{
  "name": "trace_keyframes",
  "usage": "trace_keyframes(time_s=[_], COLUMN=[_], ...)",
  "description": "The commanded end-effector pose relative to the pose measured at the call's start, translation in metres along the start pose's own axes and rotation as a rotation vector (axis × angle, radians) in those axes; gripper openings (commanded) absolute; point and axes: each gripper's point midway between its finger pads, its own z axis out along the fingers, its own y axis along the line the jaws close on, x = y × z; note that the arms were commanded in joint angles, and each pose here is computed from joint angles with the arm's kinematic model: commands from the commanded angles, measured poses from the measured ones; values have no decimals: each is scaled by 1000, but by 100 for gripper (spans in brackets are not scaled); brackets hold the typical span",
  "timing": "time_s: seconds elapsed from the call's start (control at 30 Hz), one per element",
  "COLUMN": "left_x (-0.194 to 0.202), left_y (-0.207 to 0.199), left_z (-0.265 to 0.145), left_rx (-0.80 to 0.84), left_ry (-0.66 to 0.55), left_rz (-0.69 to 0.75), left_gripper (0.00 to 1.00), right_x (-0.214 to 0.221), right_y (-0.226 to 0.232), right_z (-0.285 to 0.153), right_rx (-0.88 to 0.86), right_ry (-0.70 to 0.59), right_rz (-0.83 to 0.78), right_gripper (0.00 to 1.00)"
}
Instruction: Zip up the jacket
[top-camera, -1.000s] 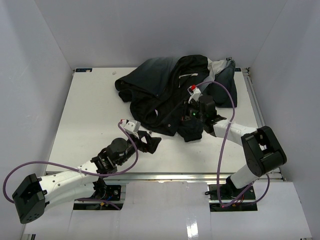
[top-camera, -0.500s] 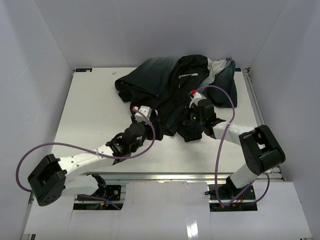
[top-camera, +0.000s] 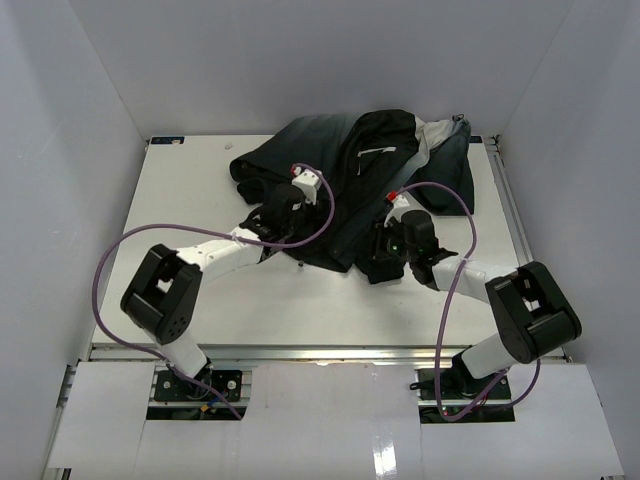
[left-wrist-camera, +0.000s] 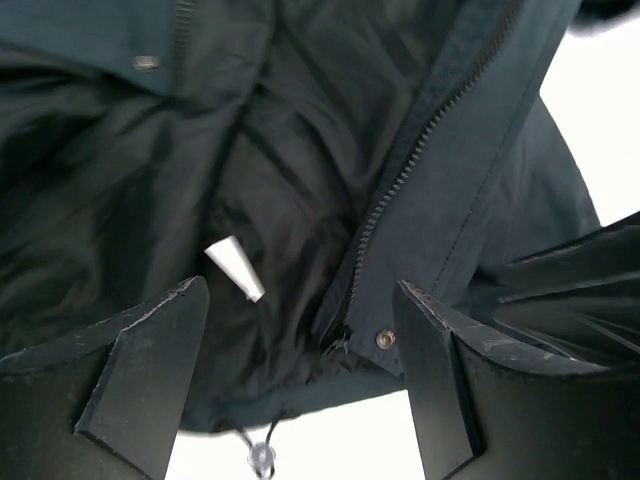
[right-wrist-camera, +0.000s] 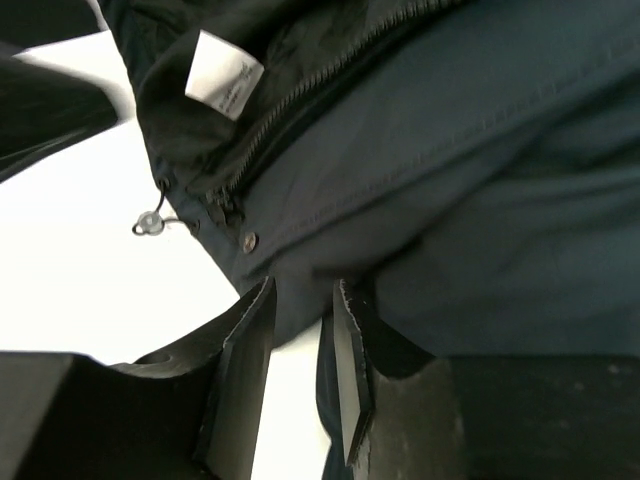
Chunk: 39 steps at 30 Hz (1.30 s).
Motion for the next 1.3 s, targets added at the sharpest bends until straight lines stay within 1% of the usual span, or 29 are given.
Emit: trace_keyframes(time_s=[0.0,0.13,0.23,0.27,0.37,0.47,0.63,0.8,0.9,1.0,1.13,1.23,1.27], left_x=[12,22,22,28,38,41,37,34,37,39,45,45,45], left_y=[-24,-30,-25,-21,-18,-26,-37,-35,-36,-44,-45,-45,-44], left_z=[14,22,30,33,41,42,39,41,44,46,47,47,47], left_rx=[156,220,190,178,181,236,320,334,365,421,434,434,430], left_ry=[97,127,134,158,187,198,197,201,214,240,265,273,278], left_rz=[156,199,201,201,200,191,166,160,140,122,109,105,106], left_gripper=[85,84,82,81,77,74,60,58,51,48,45,45,42], right_x=[-10,-16,-20,-21,-23,-25,-20,-15,-16,-15,-12,-13,-13], right_y=[-3,2,9,10,14,17,22,22,23,23,27,28,29], right_z=[-13,-24,-29,-31,-36,-40,-41,-44,-46,-46,-46,-46,-47], right_rx=[30,16,-7,-10,-20,-33,-60,-68,-74,-76,-101,-108,-110], right_ry=[-72,-102,-115,-119,-129,-142,-131,-134,-139,-137,-131,-135,-137], right_rz=[-46,-65,-74,-76,-82,-88,-79,-78,-88,-91,-96,-97,-98], right_gripper=[37,39,40,40,40,41,41,42,43,46,52,56,57])
